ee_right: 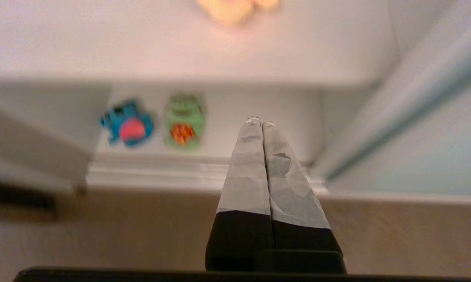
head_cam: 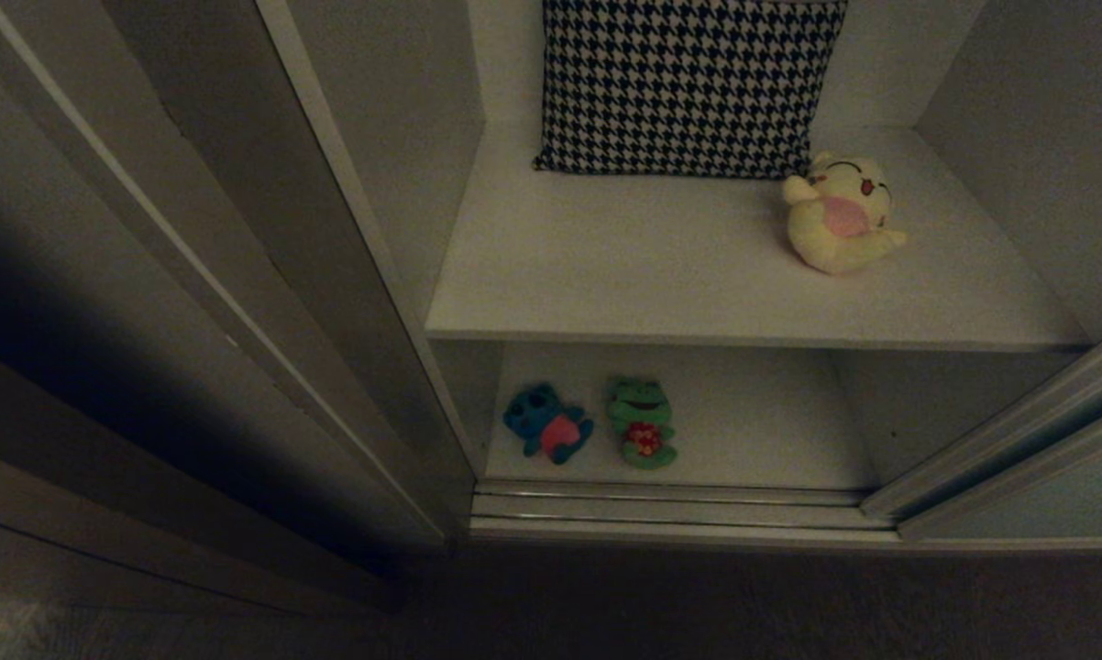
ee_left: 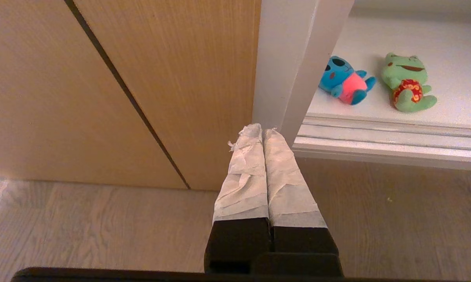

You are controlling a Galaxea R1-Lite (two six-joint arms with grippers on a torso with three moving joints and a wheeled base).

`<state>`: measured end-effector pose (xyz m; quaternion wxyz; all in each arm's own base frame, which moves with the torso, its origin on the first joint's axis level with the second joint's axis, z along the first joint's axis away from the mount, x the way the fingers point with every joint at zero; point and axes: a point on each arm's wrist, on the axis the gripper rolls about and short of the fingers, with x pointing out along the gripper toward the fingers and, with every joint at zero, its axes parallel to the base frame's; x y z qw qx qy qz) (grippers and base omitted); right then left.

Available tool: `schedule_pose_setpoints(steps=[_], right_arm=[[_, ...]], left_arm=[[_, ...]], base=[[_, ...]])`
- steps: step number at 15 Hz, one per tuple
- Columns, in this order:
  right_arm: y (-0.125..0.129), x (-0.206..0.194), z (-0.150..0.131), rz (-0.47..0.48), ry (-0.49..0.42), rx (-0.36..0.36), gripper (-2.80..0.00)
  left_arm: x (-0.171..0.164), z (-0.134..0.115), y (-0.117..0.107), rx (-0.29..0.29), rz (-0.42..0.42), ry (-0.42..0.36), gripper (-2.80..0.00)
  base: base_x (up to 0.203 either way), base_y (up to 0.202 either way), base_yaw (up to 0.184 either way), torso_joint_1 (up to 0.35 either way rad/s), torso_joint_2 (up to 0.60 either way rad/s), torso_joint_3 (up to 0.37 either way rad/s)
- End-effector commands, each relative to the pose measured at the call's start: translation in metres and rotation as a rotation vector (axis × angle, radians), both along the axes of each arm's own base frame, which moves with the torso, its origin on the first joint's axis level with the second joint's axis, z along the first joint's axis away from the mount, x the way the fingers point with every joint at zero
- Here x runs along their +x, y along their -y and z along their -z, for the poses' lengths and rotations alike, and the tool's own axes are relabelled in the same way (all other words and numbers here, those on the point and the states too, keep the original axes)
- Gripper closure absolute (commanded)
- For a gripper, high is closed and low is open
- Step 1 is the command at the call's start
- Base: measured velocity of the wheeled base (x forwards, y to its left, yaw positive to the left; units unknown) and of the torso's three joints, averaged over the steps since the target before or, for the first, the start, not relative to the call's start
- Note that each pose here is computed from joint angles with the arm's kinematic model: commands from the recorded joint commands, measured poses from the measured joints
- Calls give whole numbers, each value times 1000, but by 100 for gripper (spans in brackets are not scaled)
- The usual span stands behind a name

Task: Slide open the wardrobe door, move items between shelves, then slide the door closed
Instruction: Place the pink doll on the lower shelf

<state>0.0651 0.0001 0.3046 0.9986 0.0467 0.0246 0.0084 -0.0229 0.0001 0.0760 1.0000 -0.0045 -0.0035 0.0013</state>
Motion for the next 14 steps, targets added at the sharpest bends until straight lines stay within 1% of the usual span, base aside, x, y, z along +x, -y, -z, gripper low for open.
schedule_pose_setpoints(steps=[1, 2, 4, 5, 6, 8, 9, 11, 12, 13, 14], right_arm=[[1, 72, -1, 2, -99, 36, 0], [1, 89, -4, 5, -96, 70, 0], [4, 126, -6, 10, -87, 162, 0], [6, 139, -7, -8, -85, 201, 0], [9, 150, -10, -40, -85, 229, 0], [17, 167, -4, -43, -110, 260, 0], [19, 179, 2, -39, -128, 265, -280], [23, 203, 16, -35, -161, 278, -280], [25, 215, 24, -35, -174, 297, -280], [27, 227, 31, -46, -167, 325, -280], [27, 236, 34, -82, -146, 345, -280]], left_arm=[[0, 0, 0, 0, -1, -1, 0], [0, 0, 0, 0, -1, -1, 0], [0, 0, 0, 0, -1, -1, 0], [0, 0, 0, 0, -1, -1, 0], [0, 0, 0, 0, -1, -1, 0], [0, 0, 0, 0, -1, -1, 0], [0, 0, 0, 0, -1, -1, 0], [0, 0, 0, 0, -1, -1, 0], [0, 0, 0, 0, -1, -1, 0], [0, 0, 0, 0, -1, -1, 0], [0, 0, 0, 0, -1, -1, 0]], base=[[0, 0, 0, 0, 0, 0], [0, 0, 0, 0, 0, 0], [0, 0, 0, 0, 0, 0], [0, 0, 0, 0, 0, 0], [0, 0, 0, 0, 0, 0], [0, 0, 0, 0, 0, 0], [0, 0, 0, 0, 0, 0], [0, 0, 0, 0, 0, 0], [0, 0, 0, 0, 0, 0], [0, 0, 0, 0, 0, 0], [0, 0, 0, 0, 0, 0]])
